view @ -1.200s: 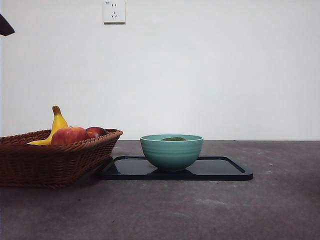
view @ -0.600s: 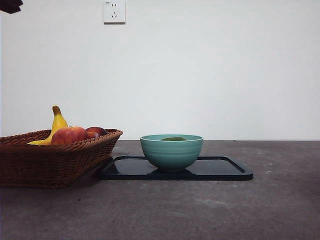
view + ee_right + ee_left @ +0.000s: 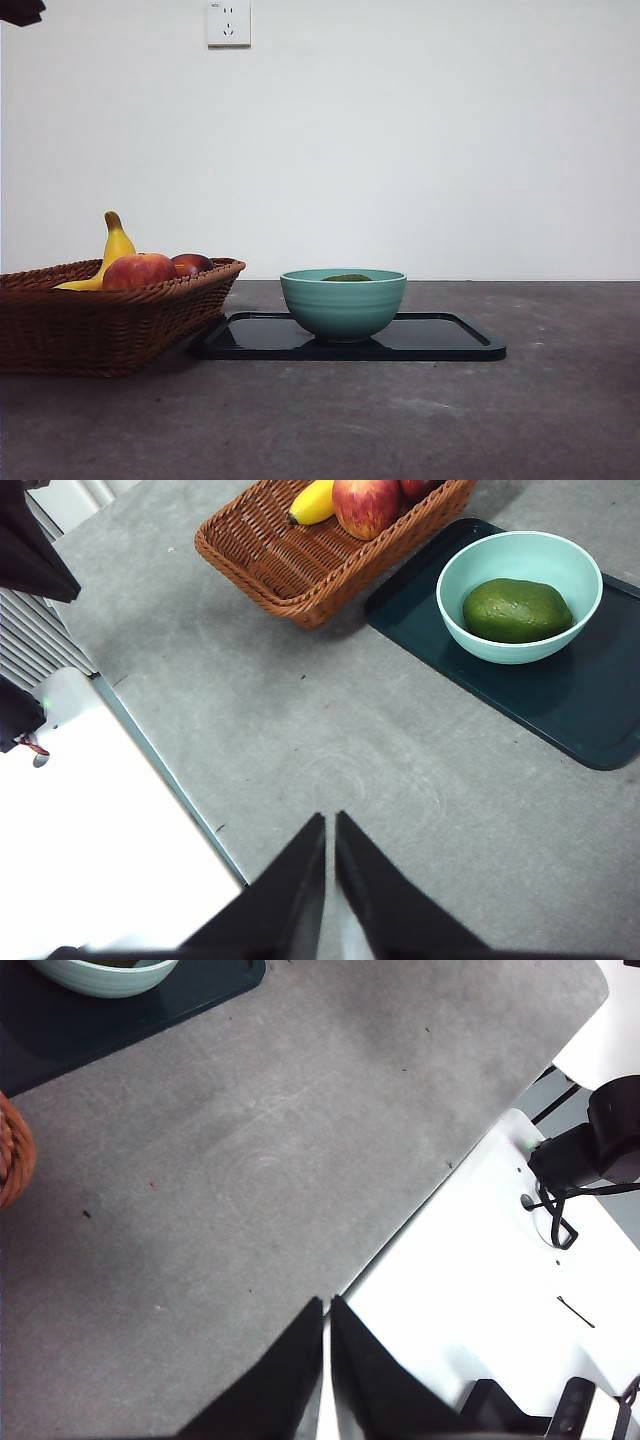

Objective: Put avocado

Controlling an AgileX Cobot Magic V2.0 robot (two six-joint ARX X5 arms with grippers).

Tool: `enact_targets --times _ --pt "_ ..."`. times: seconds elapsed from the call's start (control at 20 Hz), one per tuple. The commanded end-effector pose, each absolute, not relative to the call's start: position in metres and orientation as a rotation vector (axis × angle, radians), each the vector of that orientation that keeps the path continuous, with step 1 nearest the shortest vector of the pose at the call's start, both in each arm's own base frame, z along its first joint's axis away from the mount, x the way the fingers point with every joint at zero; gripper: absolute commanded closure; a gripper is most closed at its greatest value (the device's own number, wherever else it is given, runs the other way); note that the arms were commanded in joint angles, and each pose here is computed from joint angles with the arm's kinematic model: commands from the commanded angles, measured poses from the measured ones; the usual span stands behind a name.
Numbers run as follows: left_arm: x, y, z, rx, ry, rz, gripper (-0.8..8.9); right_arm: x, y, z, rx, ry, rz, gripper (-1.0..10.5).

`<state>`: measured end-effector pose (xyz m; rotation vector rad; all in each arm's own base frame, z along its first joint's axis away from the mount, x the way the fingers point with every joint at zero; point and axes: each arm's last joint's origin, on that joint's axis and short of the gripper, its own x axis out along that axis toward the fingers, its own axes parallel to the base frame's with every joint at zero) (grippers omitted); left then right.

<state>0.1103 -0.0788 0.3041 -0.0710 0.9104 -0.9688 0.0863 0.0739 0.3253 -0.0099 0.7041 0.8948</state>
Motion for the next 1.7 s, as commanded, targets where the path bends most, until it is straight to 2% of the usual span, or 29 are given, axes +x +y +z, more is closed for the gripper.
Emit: enact_targets --times 0.05,0.15,0.25,0.4,0.55,0.7,0.9,1.25,1.7 --pt "0.111 -0.079 0.309 -0.049 0.85 -0.99 8.04 0.086 0.075 0.328 -0.002 0.691 0.905 9.4" --pt "0.112 -0.073 0.318 0.071 0.661 -0.982 8.04 0.086 0.075 0.328 -0.002 0.691 0.905 9.4" --pt "0.116 -0.063 0.333 0.14 0.391 -0.904 8.04 0.086 0.075 0.328 -0.002 0.691 0.905 9.4" --pt "0.115 -0.04 0.339 0.172 0.084 -0.646 8.05 0.086 0.075 0.328 -0.002 0.691 0.905 9.4" --pt "0.108 -0.02 0.317 0.191 -0.085 -0.384 8.04 0.086 0.075 0.328 -0.002 0.691 0.905 9.4" --pt "0.102 -0.009 0.28 0.193 -0.11 -0.21 8.04 0.086 0.075 0.328 -0.002 0.691 0.905 9.4" --pt "0.097 -0.002 0.229 0.17 -0.066 -0.1 8.04 0.086 0.075 0.328 -0.002 0.691 0.905 9.4" --pt "0.097 0.001 0.175 0.162 0.01 -0.061 8.04 0.086 0.075 0.328 -0.002 0.69 0.905 9.4" --pt "0.096 0.001 0.149 0.148 0.173 -0.069 8.04 0.086 0.075 0.328 -0.001 0.688 0.905 9.4"
